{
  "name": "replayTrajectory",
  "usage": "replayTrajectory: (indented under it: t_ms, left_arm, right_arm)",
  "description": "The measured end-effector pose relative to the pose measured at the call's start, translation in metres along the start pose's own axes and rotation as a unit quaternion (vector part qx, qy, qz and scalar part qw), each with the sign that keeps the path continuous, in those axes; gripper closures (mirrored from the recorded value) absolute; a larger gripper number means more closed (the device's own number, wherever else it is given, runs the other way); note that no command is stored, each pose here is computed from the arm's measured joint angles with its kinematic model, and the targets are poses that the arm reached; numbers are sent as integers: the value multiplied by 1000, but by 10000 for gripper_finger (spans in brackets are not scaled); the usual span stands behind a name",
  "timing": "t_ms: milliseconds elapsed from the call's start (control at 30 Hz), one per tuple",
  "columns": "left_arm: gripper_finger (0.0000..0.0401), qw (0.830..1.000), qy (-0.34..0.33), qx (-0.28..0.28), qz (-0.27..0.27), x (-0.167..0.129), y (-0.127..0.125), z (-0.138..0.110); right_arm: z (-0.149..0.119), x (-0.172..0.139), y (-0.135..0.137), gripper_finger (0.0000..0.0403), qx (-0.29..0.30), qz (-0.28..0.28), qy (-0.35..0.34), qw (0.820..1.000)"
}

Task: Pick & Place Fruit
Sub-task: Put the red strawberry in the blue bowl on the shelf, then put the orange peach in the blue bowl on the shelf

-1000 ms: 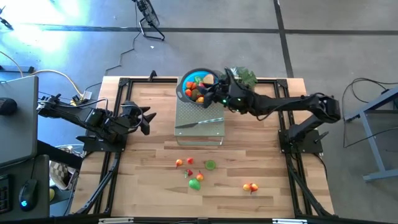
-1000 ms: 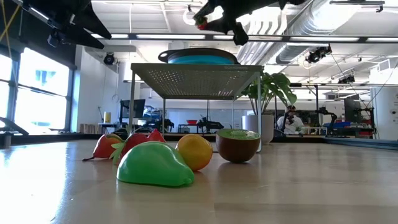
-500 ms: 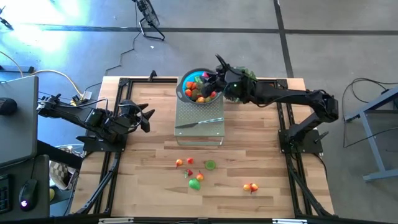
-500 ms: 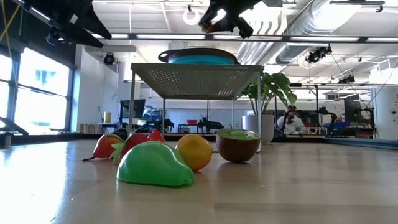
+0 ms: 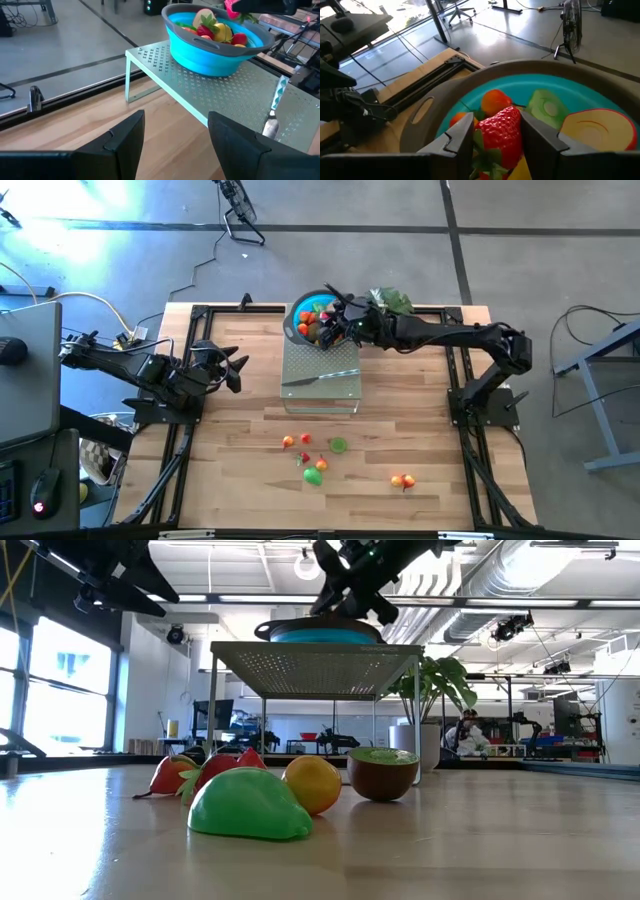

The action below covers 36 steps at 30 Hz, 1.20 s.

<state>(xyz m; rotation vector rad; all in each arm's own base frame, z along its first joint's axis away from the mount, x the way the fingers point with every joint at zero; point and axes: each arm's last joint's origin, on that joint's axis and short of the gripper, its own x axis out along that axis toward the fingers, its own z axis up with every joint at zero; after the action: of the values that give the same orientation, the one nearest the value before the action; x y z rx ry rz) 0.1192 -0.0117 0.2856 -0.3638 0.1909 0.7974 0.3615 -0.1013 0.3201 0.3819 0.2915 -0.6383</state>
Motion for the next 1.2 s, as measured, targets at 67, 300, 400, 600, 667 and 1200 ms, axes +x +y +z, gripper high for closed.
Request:
replayTrajectory:
  t_ms: [67,300,400,600,667,1200]
  left_arm:
    - [187,1000,1,0,-1,0,0,0]
    - [187,1000,1,0,-2,0,0,0]
    - [187,1000,1,0,-2,0,0,0]
    - [187,1000,1,0,-2,0,0,0]
    - [187,1000,1,0,-2,0,0,0]
    - [187,1000,2,13,-2,0,0,0]
  right_arm:
    - [0,0,0,272,0,4,1,1000]
    - [-1,0,1,240,-34,16,9,999]
    - [-4,0,0,220,-45,19,28,998]
    - [-6,0,-1,180,-47,19,37,998]
    - [-6,-1,-1,171,-48,20,37,998]
    - [-3,-5,-1,165,-71,41,40,996]
